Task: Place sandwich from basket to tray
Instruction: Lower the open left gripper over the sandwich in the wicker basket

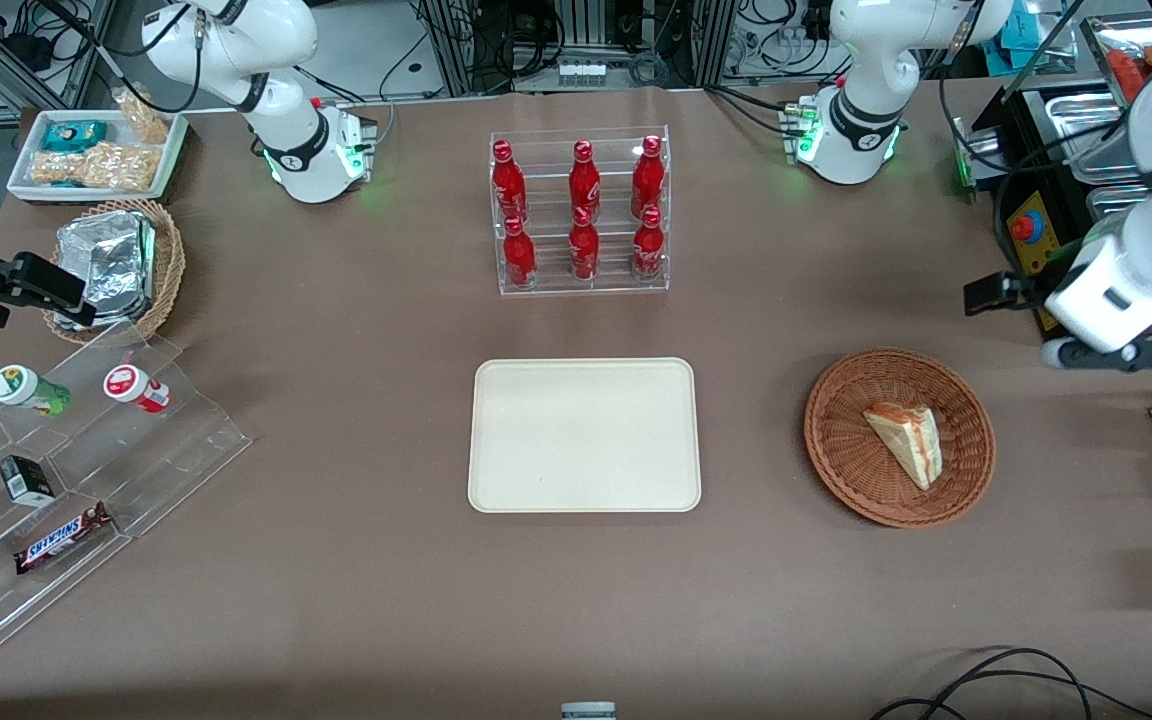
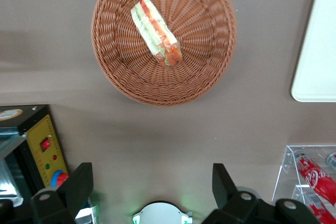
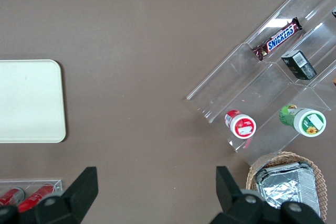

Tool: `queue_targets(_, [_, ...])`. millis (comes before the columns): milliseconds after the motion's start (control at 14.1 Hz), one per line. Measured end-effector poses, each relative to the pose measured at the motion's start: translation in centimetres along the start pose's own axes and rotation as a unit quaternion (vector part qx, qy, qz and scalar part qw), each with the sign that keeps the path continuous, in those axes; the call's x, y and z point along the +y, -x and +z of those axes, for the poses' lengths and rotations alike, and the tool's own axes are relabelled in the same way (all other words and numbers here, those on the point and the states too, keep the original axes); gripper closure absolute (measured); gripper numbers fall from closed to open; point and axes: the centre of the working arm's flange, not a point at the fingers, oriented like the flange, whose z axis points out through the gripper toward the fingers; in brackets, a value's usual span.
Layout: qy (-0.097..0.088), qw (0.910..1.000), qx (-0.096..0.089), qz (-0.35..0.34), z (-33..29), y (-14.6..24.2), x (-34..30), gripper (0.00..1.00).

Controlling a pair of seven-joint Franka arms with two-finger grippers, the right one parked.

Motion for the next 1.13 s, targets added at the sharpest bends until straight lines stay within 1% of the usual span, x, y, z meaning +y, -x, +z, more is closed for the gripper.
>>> queue_targets(71, [0.000, 1.0000, -0.001, -0.005, 1.7, -1.0, 0.0, 0.00])
queue_targets(212, [0.002, 0.9997, 0.015, -0.018, 5.7, -3.0, 0.2, 0.00])
queue_targets(424, [0.007, 0.9974, 0.058, -0.042, 11.6, -4.6, 0.3, 0.00])
queue_targets(495, [0.011, 0.9953, 0.072, -0.065, 13.1, -4.9, 0.3, 0.00])
queue_targets(566, [0.014, 0.9922, 0.079, -0.095, 14.3, -5.0, 0.3, 0.00])
queue_targets(707, [0.020, 0.9837, 0.080, -0.160, 15.8, -5.3, 0.3, 0.00])
queue_targets(919, [0.030, 0.9648, 0.083, -0.248, 17.7, -6.4, 0.4, 0.00])
queue_targets(990, [0.031, 0.9607, 0.081, -0.264, 18.6, -6.8, 0.4, 0.00])
queue_targets(1131, [0.032, 0.9565, 0.078, -0.279, 20.4, -7.6, 0.4, 0.00])
